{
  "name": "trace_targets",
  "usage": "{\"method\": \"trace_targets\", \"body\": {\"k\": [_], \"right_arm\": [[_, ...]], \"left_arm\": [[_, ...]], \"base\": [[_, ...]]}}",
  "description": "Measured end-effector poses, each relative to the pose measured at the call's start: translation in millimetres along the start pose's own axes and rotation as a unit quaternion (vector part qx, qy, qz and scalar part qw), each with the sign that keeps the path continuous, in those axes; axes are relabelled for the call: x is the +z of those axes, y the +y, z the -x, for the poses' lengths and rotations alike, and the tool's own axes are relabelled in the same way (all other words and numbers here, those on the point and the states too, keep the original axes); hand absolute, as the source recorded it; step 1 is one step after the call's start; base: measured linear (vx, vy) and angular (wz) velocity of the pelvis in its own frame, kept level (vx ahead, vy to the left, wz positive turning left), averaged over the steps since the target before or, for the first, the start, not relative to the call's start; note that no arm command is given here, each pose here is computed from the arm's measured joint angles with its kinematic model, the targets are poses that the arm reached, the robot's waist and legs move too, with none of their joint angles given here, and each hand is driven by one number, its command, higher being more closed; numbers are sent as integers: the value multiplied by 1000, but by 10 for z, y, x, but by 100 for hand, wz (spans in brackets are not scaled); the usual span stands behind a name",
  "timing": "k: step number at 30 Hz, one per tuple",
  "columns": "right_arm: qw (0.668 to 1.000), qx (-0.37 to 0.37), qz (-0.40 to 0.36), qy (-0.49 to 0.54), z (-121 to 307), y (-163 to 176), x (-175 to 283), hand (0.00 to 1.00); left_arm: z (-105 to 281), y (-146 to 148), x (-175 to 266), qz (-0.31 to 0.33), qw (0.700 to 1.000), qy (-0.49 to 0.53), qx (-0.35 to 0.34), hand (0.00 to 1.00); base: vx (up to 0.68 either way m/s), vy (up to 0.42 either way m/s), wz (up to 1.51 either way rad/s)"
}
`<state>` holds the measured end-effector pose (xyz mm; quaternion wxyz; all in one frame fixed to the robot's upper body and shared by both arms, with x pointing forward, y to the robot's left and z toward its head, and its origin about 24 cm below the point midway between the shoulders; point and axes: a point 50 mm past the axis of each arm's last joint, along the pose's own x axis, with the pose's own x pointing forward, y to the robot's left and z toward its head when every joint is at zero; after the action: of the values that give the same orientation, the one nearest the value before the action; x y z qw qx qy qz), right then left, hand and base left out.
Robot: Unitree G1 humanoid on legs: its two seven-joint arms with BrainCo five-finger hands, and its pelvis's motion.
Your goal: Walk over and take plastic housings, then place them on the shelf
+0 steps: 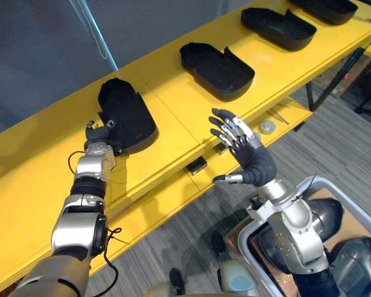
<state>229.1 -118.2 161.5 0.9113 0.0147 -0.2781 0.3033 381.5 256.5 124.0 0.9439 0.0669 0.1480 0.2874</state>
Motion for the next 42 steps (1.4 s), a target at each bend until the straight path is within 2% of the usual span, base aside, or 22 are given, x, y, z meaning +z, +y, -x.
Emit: {"method": "trace_targets", "body": {"k": [10,14,18,21,23,26,30,33,38,42], "right_arm": [[999,27,-18,-5,5,183,-45,0],[1000,17,-11,-12,-16,237,-53,0],[1000,-5,-22,-7,-44,282,-116,0],[999,-23,-31,3,-47,272,-180,0],[998,-33,-47,13,-82,289,-254,0],[997,-22,-50,62,-160,359,-465,0],[991,-20,-65,115,-253,470,-718,0],[987,-38,-75,134,-375,547,-851,0],[976,-102,-46,185,-564,608,-1132,0],[966,-146,-12,215,-610,601,-1264,0]], "left_arm": [[-48,255,191,-24,997,-42,55,0],[53,279,435,-2,989,-129,68,0],[257,314,370,34,977,-205,51,0],[560,251,194,140,961,-238,5,0],[951,222,-33,243,935,-256,-36,0],[1289,306,-438,306,922,-233,-37,0],[1546,496,-719,303,923,-236,-14,0],[1659,622,-763,287,920,-266,1,0],[1819,762,-840,293,913,-282,26,0],[1852,761,-869,289,915,-281,4,0]], "base": [[-5,6,1],[-57,-1,21],[-15,10,15],[-41,40,29],[-53,35,24],[-86,14,43],[-65,-26,52],[-38,-28,49],[19,-5,29],[62,24,27]]}}
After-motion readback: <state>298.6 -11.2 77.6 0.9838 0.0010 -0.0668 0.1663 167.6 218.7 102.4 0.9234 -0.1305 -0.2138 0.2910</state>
